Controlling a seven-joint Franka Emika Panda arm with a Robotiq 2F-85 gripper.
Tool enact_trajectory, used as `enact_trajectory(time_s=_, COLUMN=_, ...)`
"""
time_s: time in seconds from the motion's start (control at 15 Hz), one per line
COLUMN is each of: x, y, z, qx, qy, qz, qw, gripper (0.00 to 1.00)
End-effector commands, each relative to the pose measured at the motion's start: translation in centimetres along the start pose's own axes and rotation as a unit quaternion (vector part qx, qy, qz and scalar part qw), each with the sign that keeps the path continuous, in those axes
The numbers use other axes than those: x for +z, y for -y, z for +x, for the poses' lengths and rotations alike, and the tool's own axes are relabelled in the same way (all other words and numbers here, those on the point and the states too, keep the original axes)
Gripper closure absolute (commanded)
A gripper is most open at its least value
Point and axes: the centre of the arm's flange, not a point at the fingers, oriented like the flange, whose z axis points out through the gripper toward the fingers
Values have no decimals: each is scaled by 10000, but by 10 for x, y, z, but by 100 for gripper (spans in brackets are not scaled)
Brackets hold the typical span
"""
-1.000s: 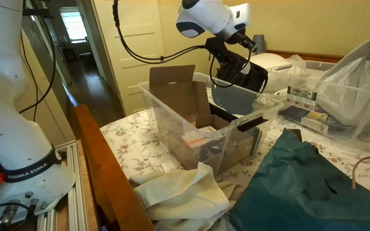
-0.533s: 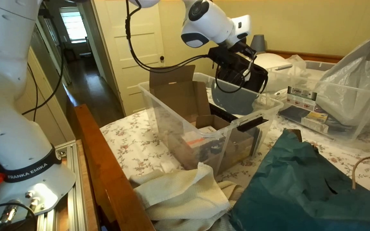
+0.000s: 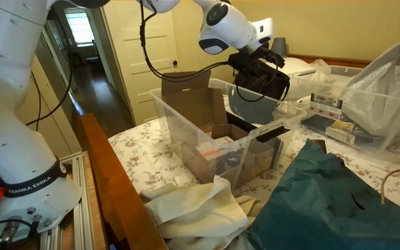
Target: Remove the white object from the clear container and place it on the bed
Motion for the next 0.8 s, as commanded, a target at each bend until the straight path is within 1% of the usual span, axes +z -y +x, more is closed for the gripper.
enact_trajectory(time_s=0.0, x=-10, y=-3, z=12, qx=61, qy=10, qz=-242, qw=9997, gripper=0)
enact_trajectory(time_s=0.07, x=-14, y=-7, z=12, qx=49, qy=33, qz=-322, qw=9995, gripper=0)
enact_trajectory(time_s=0.13, x=-22, y=-13, z=10, qx=-16, qy=188, qz=-350, qw=9992, gripper=0)
enact_trajectory(time_s=0.2, x=-29, y=-20, z=8, qx=-17, qy=174, qz=-408, qw=9990, gripper=0)
enact_trajectory(time_s=0.4, x=-45, y=-38, z=-2, qx=-34, qy=485, qz=-441, qw=9978, gripper=0)
enact_trajectory(time_s=0.47, x=-50, y=-43, z=-5, qx=-50, qy=601, qz=-400, qw=9974, gripper=0)
enact_trajectory(time_s=0.73, x=-75, y=-58, z=-14, qx=-71, qy=1180, qz=62, qw=9930, gripper=0)
